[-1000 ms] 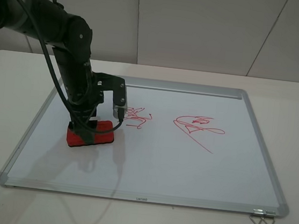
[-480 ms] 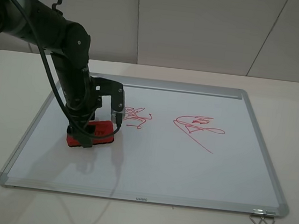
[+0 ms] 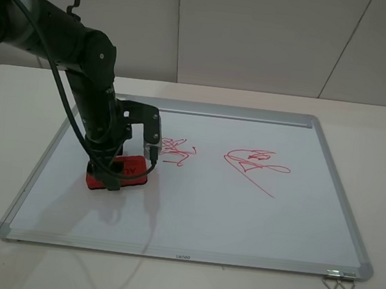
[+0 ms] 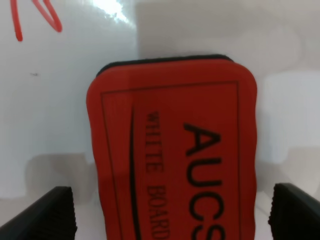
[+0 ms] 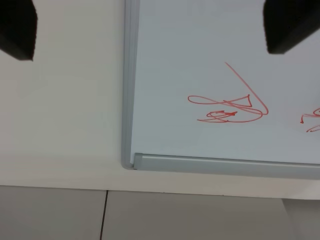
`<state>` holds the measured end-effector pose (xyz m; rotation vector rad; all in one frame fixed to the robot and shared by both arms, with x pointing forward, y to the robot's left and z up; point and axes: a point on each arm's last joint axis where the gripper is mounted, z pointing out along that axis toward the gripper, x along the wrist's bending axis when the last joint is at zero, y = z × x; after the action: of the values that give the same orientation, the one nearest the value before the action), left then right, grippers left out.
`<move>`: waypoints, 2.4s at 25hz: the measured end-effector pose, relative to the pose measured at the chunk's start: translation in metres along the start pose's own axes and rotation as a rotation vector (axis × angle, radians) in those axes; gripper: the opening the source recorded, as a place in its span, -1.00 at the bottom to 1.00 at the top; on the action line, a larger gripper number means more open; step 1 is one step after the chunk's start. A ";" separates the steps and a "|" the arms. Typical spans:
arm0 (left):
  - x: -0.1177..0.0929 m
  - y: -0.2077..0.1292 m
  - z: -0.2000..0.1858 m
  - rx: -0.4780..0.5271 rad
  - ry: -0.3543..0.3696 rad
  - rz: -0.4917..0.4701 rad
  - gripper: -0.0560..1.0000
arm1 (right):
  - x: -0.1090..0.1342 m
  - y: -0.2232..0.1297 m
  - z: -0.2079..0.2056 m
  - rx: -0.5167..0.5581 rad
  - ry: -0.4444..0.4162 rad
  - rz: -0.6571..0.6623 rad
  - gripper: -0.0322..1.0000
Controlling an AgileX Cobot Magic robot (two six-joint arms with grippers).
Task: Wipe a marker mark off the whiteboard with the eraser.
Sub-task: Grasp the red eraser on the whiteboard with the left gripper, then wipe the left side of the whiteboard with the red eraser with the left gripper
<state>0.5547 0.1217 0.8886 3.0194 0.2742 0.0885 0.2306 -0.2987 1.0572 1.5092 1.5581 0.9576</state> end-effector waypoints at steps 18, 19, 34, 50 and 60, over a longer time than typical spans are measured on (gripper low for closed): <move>0.000 0.000 0.010 -0.002 -0.017 -0.025 0.23 | 0.000 0.000 0.000 0.000 0.000 0.000 0.66; 0.000 0.000 0.010 -0.002 -0.017 -0.025 0.19 | 0.000 0.000 0.000 0.000 0.000 0.000 0.66; 0.000 0.000 0.011 -0.001 -0.018 -0.025 0.20 | 0.000 0.000 0.000 0.000 0.000 0.000 0.66; 0.014 0.010 -0.025 -0.075 0.050 -0.222 0.20 | 0.000 0.000 0.000 0.000 0.000 0.000 0.66; 0.024 0.011 -0.045 -0.132 0.059 -0.754 0.20 | 0.000 0.000 0.000 0.000 0.000 0.000 0.66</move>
<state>0.5776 0.1202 0.9359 2.5795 1.3108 0.1209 0.2306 -0.2987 1.0572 1.5092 1.5581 0.9576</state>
